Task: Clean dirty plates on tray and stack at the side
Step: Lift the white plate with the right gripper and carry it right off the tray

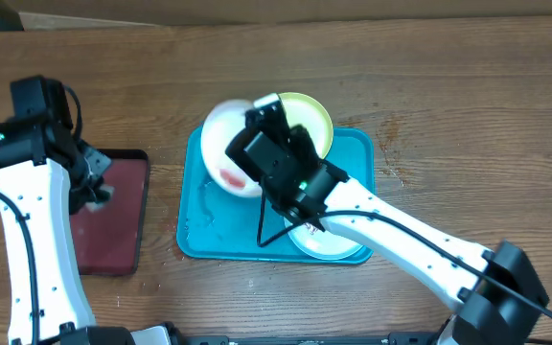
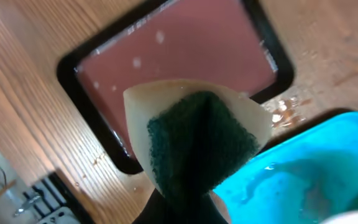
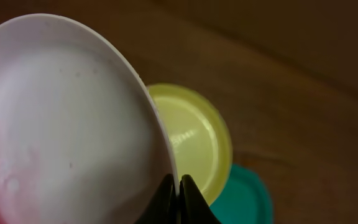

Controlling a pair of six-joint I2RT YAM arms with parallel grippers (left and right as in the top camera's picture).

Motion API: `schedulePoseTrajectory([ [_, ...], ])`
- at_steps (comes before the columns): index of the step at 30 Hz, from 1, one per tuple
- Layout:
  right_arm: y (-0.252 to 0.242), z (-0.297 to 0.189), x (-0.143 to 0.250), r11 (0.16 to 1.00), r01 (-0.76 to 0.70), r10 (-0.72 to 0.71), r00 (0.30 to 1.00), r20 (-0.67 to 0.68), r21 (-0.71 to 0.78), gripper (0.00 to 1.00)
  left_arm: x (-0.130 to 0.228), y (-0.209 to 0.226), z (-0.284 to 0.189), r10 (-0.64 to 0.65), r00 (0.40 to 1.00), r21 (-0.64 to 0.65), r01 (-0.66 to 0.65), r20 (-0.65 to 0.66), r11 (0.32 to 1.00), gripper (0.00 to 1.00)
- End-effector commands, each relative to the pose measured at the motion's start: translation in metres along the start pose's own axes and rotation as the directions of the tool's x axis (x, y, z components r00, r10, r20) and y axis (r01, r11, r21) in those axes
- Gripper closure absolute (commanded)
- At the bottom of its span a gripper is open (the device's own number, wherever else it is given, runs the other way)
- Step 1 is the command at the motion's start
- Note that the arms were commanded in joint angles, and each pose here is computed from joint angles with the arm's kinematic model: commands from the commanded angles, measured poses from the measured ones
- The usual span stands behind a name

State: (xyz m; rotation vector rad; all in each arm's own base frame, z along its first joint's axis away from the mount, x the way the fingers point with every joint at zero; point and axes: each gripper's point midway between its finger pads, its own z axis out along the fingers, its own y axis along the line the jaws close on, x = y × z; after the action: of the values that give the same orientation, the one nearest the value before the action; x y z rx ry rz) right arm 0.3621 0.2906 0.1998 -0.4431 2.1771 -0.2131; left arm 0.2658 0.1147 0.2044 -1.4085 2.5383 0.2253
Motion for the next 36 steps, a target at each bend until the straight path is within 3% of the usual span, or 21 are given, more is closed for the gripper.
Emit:
schedulePoseTrajectory([
  [1, -0.035, -0.043, -0.043, 0.943, 0.203, -0.237, 0.966, 0.107, 0.264, 0.96, 0.021, 0.000, 0.027, 0.005, 0.996, 0.002, -0.005, -0.090, 1.000, 0.96],
  [5, -0.040, -0.071, -0.059, 0.845, 0.311, -0.391, 0.915, 0.105, 0.434, 0.96, 0.034, 0.000, 0.047, 0.012, 0.991, 0.008, -0.011, -0.136, 1.000, 0.96],
  [12, -0.027, -0.105, -0.083, 0.728, 0.428, -0.552, 0.829, 0.088, 0.536, 0.96, 0.035, 0.001, 0.052, 0.041, 0.988, 0.024, -0.038, -0.149, 0.999, 0.96],
  [24, -0.021, -0.112, -0.091, 0.741, 0.403, -0.543, 0.830, 0.127, 0.537, 0.96, 0.033, 0.000, 0.052, 0.053, 0.988, 0.029, -0.049, -0.144, 0.998, 0.96],
  [31, -0.043, -0.084, -0.068, 0.846, 0.200, -0.320, 0.932, 0.170, 0.495, 0.96, 0.033, 0.000, 0.052, 0.067, 0.988, 0.033, -0.063, -0.140, 0.997, 0.96],
  [36, -0.079, -0.028, -0.014, 0.933, 0.048, -0.061, 0.998, 0.025, 0.358, 0.96, 0.033, -0.001, 0.052, 0.082, 0.987, 0.035, -0.078, -0.140, 0.996, 0.96],
])
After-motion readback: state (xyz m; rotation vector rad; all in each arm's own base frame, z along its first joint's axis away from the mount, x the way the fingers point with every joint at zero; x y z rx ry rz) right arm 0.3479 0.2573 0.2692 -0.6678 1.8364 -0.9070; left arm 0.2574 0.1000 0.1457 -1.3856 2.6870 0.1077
